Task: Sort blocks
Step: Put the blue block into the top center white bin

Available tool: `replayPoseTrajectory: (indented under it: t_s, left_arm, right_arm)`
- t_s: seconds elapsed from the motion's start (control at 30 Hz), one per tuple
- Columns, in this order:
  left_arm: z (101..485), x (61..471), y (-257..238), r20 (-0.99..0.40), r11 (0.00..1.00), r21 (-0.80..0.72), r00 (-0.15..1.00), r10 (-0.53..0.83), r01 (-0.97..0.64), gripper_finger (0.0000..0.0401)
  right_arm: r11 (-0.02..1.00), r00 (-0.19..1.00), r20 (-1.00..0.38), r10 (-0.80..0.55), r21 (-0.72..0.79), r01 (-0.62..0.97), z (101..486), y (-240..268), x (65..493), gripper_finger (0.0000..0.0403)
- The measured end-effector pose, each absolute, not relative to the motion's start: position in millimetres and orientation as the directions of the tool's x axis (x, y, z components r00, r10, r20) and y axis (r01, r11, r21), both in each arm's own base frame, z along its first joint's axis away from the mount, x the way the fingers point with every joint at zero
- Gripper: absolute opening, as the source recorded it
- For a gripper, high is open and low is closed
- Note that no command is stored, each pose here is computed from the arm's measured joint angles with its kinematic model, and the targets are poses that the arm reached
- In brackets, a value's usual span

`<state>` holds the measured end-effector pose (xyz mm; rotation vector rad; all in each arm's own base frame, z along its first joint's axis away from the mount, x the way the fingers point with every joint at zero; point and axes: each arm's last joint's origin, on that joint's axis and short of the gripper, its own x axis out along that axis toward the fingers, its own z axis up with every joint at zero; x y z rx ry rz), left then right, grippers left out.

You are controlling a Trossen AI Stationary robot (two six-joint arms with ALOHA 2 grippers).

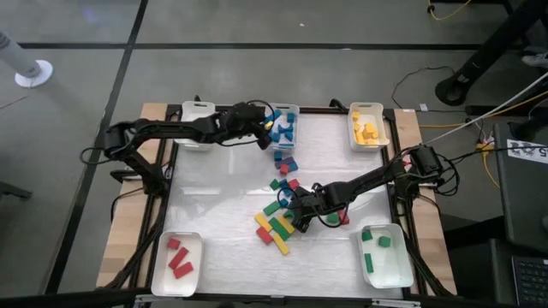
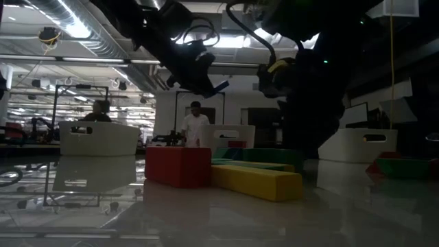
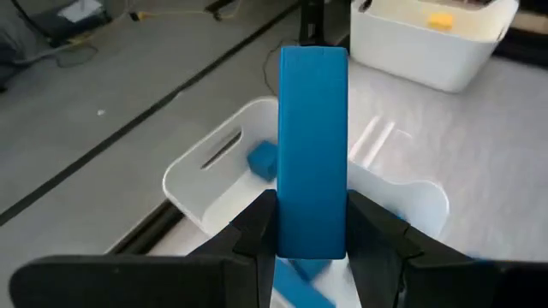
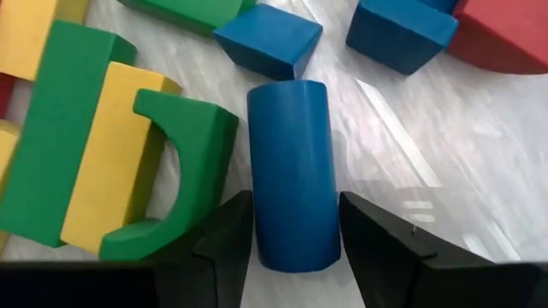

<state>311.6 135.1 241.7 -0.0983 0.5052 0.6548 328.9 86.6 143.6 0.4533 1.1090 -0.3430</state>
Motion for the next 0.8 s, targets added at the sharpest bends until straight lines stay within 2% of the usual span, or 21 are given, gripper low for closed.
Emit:
replayPoseTrajectory:
  t_s: [0.17, 0.5, 0.7, 0.8]
  left_arm:
    - [234, 318, 135, -0.481, 0.815, 0.101, 0.689, 0.542, -0.571, 0.0114]
    - [223, 322, 137, -0.507, 0.801, 0.068, 0.671, 0.541, -0.595, 0.0204]
    - [232, 316, 129, -0.522, 0.820, 0.066, 0.681, 0.514, -0.568, 0.0211]
    - [241, 309, 118, -0.557, 0.844, 0.056, 0.685, 0.469, -0.533, 0.0207]
  right_arm:
    - [0.858, 0.413, -0.910, -0.037, 0.183, 0.480, 144, 87, 329, 0.0177]
    - [0.858, 0.418, -0.908, -0.028, 0.193, 0.477, 144, 87, 330, 0.0177]
    - [0.858, 0.417, -0.908, -0.028, 0.192, 0.477, 144, 87, 330, 0.0176]
    - [0.859, 0.415, -0.909, -0.029, 0.190, 0.476, 144, 87, 330, 0.0161]
